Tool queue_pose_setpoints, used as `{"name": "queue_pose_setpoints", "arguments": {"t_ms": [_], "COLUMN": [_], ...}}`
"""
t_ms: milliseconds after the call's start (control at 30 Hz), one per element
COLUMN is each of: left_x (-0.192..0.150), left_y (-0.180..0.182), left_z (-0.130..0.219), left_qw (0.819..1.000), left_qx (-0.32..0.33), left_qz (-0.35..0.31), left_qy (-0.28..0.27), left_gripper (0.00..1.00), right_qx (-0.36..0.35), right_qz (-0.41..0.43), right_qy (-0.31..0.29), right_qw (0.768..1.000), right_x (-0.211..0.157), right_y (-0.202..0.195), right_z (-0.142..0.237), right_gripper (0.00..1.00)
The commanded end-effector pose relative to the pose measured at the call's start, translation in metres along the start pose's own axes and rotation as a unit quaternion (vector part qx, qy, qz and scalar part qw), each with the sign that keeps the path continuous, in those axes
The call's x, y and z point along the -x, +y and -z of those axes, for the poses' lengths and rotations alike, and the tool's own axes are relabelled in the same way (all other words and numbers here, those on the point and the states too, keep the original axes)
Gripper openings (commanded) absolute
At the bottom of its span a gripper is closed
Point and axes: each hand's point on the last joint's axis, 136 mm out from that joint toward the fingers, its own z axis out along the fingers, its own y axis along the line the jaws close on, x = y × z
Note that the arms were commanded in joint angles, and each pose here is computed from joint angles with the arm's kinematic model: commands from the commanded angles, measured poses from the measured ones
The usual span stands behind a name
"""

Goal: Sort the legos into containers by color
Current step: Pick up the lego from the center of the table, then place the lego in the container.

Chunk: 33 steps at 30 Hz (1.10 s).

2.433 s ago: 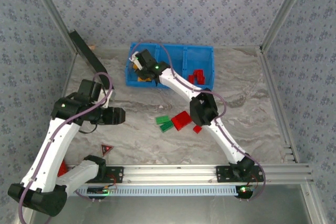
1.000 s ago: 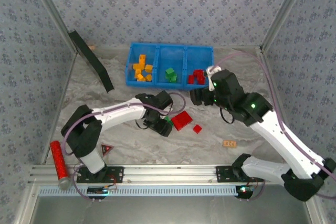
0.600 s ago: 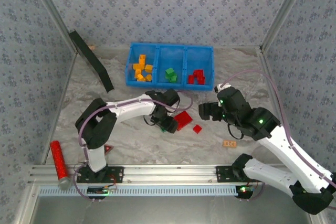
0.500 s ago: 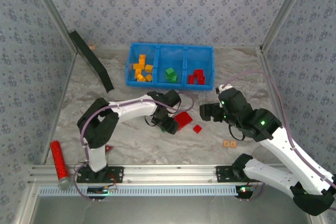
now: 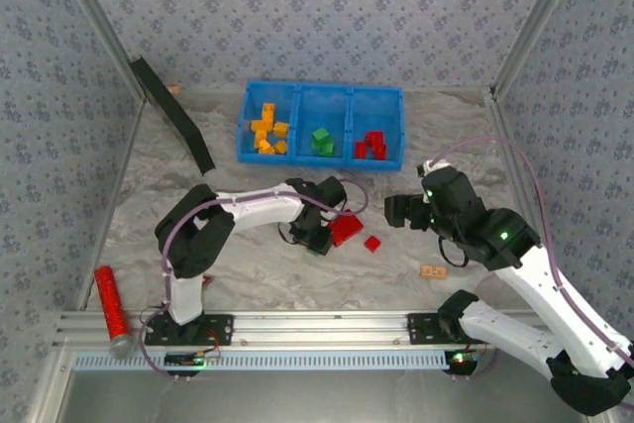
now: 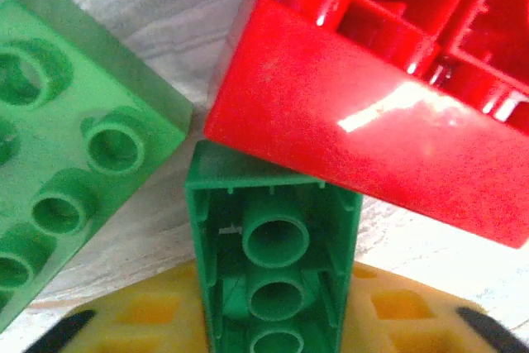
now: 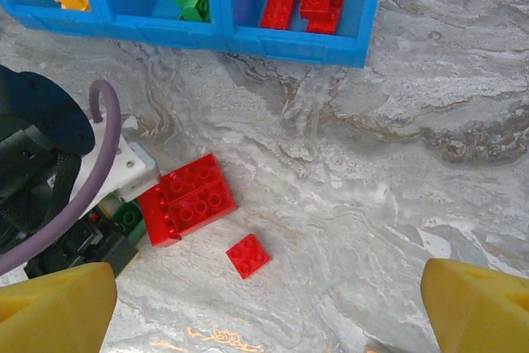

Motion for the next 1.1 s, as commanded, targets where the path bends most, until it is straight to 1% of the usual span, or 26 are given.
{"name": "queue_pose_setpoints", "arguments": {"t_ms": [0,100,233,333,433,533,667,767,867,1000,1067], "left_x": [-0.008,-0.002,0.027,0.057,0.096,0.138,0.188,0.216,0.236,0.251,0.255], "left_y": [-0.004,-0.003,-0.001,0.008,0.025,0.043,0.066,0.079,0.093,0.103,0.104], "left_z": [-0.001,0.021,0.072,0.110,0.143,0.159,0.158,0.146,0.132,0.116,0.109], "left_qw": [1.000,1.000,0.997,0.992,0.985,0.978,0.974,0.974,0.974,0.975,0.976], "left_qx": [-0.004,-0.007,-0.034,-0.045,-0.037,-0.034,-0.010,-0.007,0.001,0.000,-0.001], "left_qz": [0.014,0.018,0.029,0.029,0.033,0.049,0.062,0.074,0.085,0.097,0.097], "left_qy": [0.013,-0.008,-0.068,-0.112,-0.165,-0.201,-0.217,-0.215,-0.211,-0.201,-0.197], "left_gripper": [0.27,0.22,0.21,0.21,0.21,0.21,0.21,0.20,0.21,0.21,0.22], "right_qx": [0.004,0.009,0.022,0.025,0.035,0.043,0.045,0.047,0.062,0.058,0.072], "right_qz": [-0.025,-0.055,-0.101,-0.127,-0.129,-0.132,-0.132,-0.125,-0.104,-0.069,-0.040], "right_qy": [0.020,0.041,0.071,0.077,0.093,0.111,0.123,0.124,0.111,0.113,0.112], "right_qw": [0.999,0.998,0.992,0.989,0.987,0.984,0.982,0.983,0.986,0.989,0.990], "right_x": [-0.017,-0.033,-0.052,-0.059,-0.068,-0.075,-0.079,-0.079,-0.069,-0.066,-0.062], "right_y": [-0.005,-0.006,-0.001,0.001,0.007,0.014,0.021,0.027,0.040,0.046,0.053], "right_z": [-0.004,-0.017,-0.040,-0.057,-0.074,-0.089,-0.100,-0.103,-0.105,-0.104,-0.102], "right_gripper": [0.98,0.98,0.98,0.98,0.97,0.96,0.95,0.92,0.87,0.86,0.86]}}
